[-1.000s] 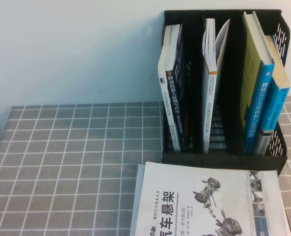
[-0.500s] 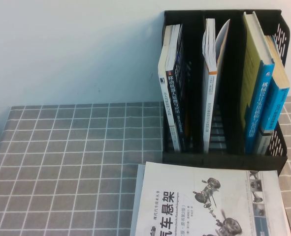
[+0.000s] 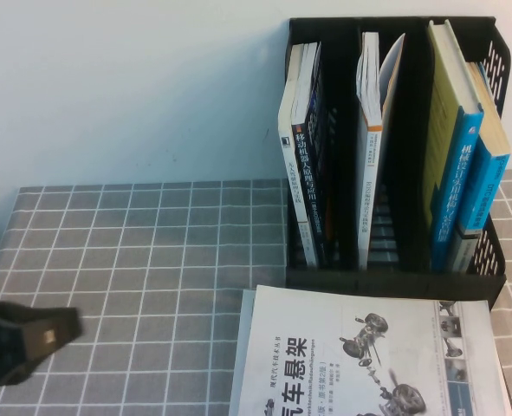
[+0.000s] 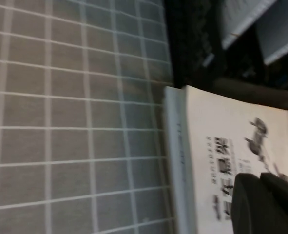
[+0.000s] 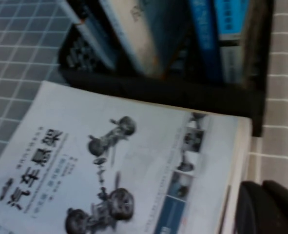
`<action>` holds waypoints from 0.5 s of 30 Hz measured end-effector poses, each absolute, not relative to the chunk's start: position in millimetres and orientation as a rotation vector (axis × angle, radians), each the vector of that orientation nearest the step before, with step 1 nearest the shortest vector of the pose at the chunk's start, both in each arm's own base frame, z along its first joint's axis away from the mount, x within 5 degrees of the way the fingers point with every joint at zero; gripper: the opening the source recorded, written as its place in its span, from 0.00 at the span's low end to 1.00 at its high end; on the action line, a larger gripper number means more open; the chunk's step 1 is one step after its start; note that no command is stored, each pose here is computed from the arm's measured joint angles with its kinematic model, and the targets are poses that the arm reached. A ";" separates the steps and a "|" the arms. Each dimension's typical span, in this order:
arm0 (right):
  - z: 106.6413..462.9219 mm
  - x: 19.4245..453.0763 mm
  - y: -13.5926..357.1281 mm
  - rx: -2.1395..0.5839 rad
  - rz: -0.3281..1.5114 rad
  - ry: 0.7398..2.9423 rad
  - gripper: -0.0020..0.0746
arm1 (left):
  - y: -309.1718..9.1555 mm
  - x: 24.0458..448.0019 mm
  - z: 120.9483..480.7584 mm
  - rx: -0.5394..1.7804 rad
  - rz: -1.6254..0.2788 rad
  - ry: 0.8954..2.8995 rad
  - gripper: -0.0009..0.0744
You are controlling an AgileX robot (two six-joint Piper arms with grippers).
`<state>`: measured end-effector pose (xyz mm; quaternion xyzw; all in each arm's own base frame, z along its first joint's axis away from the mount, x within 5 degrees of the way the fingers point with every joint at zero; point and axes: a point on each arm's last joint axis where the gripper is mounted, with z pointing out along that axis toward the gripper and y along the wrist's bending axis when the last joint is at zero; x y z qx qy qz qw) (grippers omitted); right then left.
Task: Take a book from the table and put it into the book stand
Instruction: Push book with right arm
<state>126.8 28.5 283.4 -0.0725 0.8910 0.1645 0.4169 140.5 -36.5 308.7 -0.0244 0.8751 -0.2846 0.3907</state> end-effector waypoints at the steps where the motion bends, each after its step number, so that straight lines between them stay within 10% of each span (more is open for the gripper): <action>1: 280.6 132.9 30.6 -0.199 0.449 2.246 0.02 | -40.0 145.0 307.2 -0.030 -0.781 2.227 0.01; 15: 199.3 210.9 30.3 -0.226 0.584 2.549 0.02 | -57.6 207.1 272.0 0.002 -1.292 2.227 0.01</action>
